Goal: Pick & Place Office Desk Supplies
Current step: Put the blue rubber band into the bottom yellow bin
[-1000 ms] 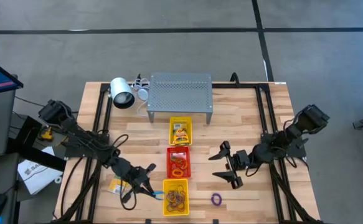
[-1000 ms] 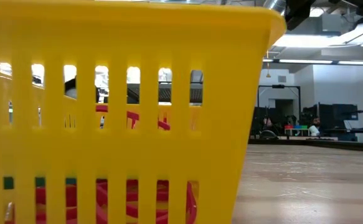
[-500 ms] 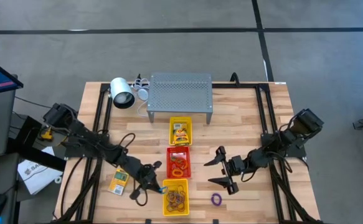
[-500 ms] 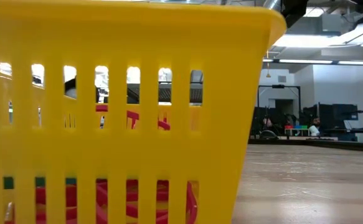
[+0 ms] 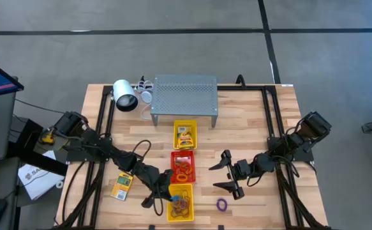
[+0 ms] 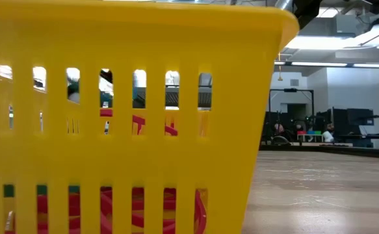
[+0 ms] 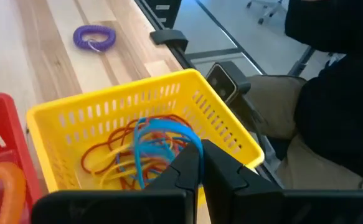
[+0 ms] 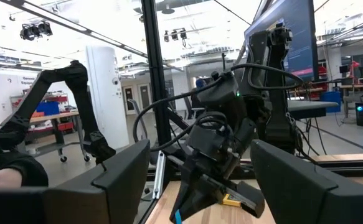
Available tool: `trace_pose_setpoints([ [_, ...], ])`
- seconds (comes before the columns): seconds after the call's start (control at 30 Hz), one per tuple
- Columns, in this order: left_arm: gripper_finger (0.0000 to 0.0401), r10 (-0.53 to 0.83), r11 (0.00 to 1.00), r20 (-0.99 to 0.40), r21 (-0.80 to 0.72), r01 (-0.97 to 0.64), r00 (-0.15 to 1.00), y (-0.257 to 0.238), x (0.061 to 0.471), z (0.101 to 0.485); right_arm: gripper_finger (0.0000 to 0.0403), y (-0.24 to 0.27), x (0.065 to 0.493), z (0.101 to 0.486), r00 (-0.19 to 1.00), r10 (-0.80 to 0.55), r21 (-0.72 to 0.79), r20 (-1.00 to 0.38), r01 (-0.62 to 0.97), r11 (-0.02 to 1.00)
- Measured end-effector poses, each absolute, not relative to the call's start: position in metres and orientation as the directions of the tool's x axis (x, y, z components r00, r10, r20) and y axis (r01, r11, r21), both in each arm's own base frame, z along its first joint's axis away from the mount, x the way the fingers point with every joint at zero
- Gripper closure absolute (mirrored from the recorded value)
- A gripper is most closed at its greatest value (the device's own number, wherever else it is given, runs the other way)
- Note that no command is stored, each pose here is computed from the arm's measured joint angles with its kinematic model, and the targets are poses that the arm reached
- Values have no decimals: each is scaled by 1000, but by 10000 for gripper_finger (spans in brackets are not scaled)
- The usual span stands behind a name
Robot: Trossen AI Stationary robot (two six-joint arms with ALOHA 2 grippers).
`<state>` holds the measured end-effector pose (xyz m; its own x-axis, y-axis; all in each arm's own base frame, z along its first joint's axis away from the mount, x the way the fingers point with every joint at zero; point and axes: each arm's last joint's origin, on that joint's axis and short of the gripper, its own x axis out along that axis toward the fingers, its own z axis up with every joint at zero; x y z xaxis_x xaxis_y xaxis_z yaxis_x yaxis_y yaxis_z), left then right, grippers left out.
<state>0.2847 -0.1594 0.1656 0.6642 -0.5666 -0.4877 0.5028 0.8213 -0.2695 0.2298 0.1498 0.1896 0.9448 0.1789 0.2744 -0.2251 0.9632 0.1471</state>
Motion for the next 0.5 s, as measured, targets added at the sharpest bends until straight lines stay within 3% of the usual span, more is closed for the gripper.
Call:
trace_pose_setpoints([
  [0.5, 396, -545, 835, -510, -262, 483, 665, -156, 295, 170, 129, 150, 230, 190, 945, 179, 150, 275, -226, 963],
])
